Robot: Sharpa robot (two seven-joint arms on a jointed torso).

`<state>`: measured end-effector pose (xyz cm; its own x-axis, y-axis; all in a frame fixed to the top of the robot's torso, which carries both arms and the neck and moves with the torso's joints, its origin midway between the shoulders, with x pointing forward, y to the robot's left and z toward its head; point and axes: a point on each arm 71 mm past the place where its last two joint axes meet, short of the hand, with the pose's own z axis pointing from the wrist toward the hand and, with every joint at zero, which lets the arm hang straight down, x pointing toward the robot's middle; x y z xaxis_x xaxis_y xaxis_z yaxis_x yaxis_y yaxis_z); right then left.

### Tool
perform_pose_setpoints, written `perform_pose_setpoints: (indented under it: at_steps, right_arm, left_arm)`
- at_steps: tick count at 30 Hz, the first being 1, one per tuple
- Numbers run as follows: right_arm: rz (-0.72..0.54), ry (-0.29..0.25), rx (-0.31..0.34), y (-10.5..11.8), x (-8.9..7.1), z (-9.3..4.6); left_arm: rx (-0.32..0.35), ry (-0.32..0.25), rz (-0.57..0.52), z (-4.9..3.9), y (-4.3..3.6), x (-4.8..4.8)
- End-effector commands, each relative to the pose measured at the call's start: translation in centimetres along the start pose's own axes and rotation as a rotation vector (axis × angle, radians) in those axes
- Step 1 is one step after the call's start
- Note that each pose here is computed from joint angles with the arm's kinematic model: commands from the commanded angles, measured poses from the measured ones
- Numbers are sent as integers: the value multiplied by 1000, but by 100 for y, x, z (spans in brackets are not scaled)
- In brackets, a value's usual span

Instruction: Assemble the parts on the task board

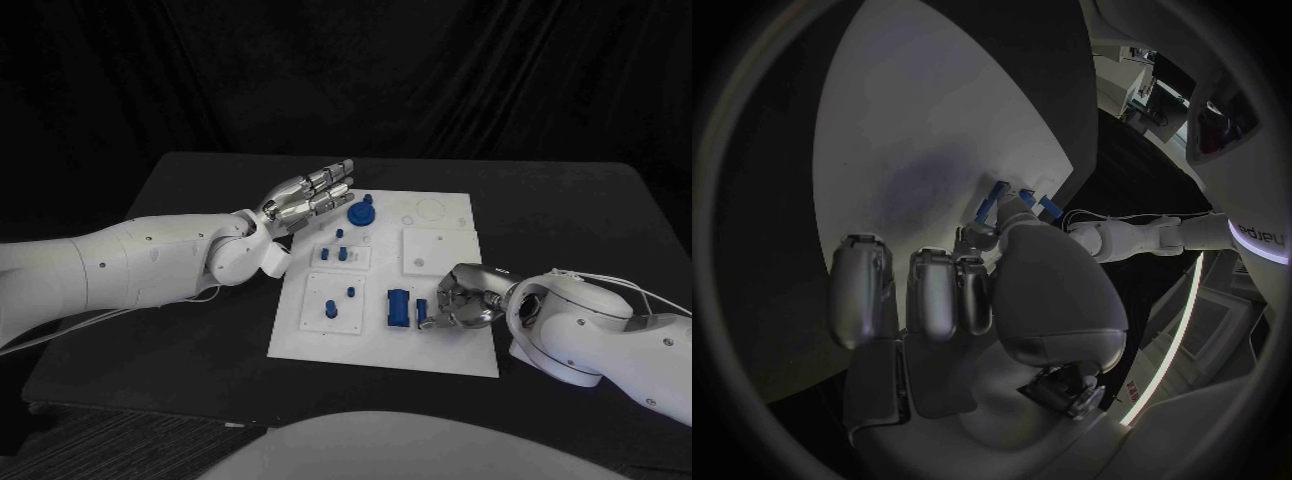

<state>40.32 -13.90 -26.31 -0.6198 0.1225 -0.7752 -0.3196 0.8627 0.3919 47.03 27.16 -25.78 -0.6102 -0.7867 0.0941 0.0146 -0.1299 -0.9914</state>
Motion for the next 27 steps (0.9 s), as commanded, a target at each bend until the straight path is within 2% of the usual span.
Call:
perform_pose_setpoints:
  at_steps: [1, 9, 13, 21, 23, 24, 27]
  right_arm:
    - [-10, 11, 30, -23, 23, 5]
    - [0, -13, 29, -39, 10, 2]
    - [16, -50, 16, -44, -16, -11]
    - [77, -192, -35, -101, -144, -136]
    - [102, -234, -47, -134, -222, -185]
    - [130, -272, -57, -168, -310, -231]
    - [191, -345, -71, -249, -489, -320]
  left_arm:
    - [58, 9, -15, 4, -35, 20]
    - [57, 11, -17, 5, -30, 23]
    - [58, 12, -18, 4, -28, 27]
    - [64, 6, -15, -9, -28, 15]
    - [68, 3, -13, -10, -28, 7]
    - [70, 0, -11, -13, -29, 3]
    - [75, -5, -7, -19, -30, -6]
